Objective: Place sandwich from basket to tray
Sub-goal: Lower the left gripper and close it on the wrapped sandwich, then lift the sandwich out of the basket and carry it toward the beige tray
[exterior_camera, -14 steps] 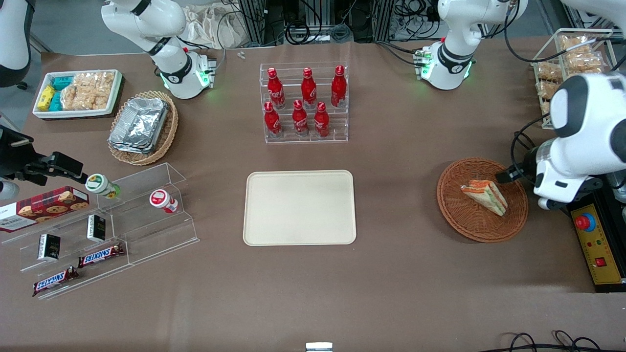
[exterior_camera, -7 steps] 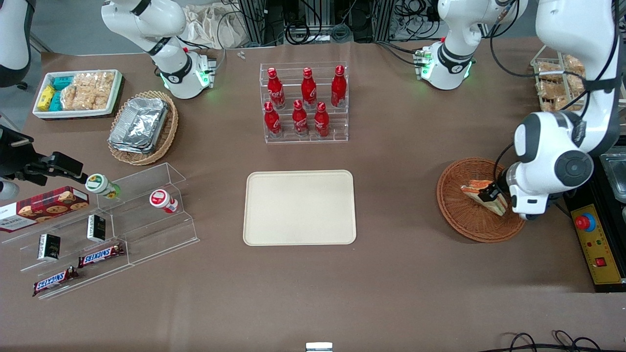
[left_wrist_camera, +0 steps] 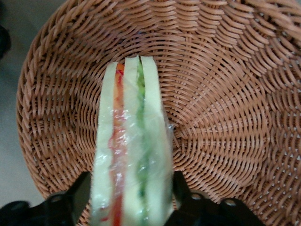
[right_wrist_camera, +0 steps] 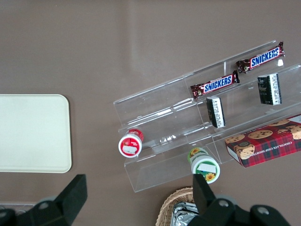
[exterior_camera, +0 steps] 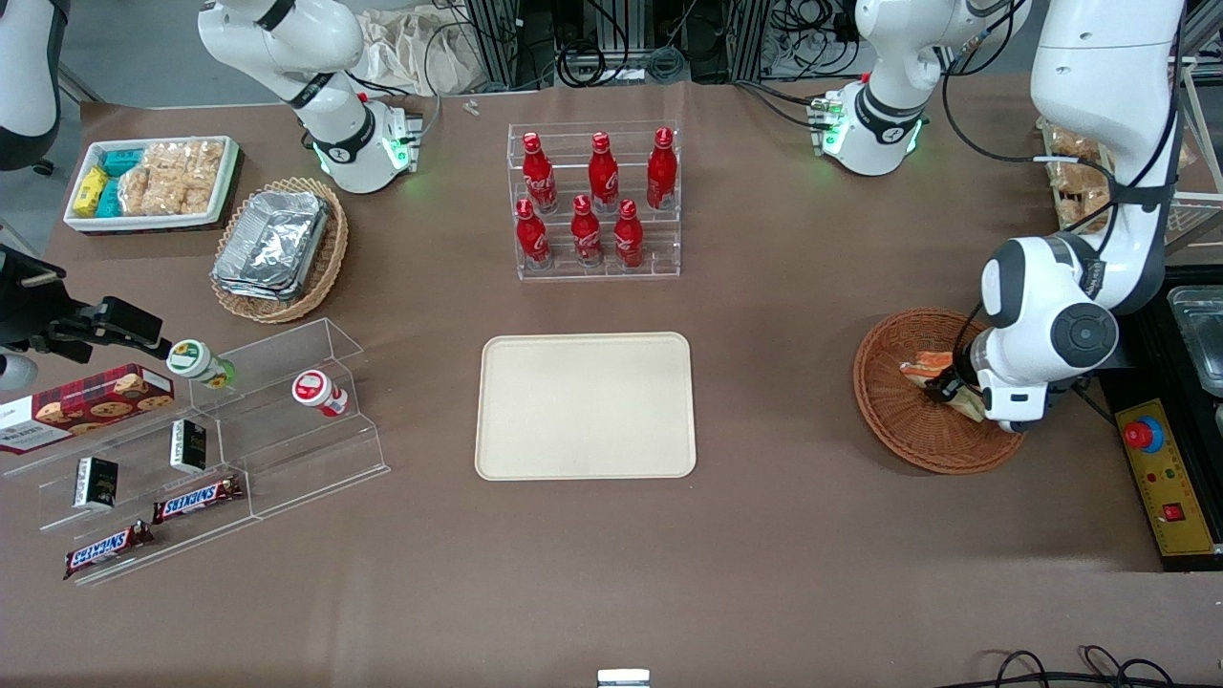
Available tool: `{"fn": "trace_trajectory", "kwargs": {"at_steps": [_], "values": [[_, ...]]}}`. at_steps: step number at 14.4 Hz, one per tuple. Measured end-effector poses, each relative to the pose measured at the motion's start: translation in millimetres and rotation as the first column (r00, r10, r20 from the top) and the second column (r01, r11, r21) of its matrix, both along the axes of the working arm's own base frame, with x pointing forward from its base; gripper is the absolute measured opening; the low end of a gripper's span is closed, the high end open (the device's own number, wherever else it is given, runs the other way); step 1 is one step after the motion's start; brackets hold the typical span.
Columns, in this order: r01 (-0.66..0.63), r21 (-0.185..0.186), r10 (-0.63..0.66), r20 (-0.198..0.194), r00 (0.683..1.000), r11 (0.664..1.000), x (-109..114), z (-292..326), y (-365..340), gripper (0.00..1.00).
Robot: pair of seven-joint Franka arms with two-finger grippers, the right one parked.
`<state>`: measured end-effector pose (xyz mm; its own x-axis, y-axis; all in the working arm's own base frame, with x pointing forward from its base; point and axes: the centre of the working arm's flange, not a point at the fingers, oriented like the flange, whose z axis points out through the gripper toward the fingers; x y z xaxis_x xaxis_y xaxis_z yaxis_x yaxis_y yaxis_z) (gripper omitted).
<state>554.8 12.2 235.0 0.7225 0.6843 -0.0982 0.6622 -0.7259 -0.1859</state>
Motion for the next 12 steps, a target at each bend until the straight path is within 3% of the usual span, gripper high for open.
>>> {"fn": "trace_trajectory", "kwargs": {"at_steps": [2, 4, 7, 8, 10, 12], "values": [[-0.002, 0.000, 0.002, 0.012, 1.000, 1.000, 2.9, 4.2, -0.1, 0.49], [-0.003, 0.000, 0.003, 0.013, 1.000, 1.000, 7.4, 19.4, -0.4, 0.37], [0.009, -0.008, -0.010, -0.038, 0.999, 1.000, 10.6, 82.9, -10.1, 0.33], [0.039, -0.026, -0.041, -0.052, 0.998, 0.999, 8.5, 112.1, -23.3, 0.30], [0.152, -0.072, -0.157, -0.074, 0.985, 0.986, -3.1, 163.4, -78.2, 0.19], [0.284, -0.096, -0.292, -0.097, 0.951, 0.954, -20.8, 187.3, -154.3, 0.19]]}}
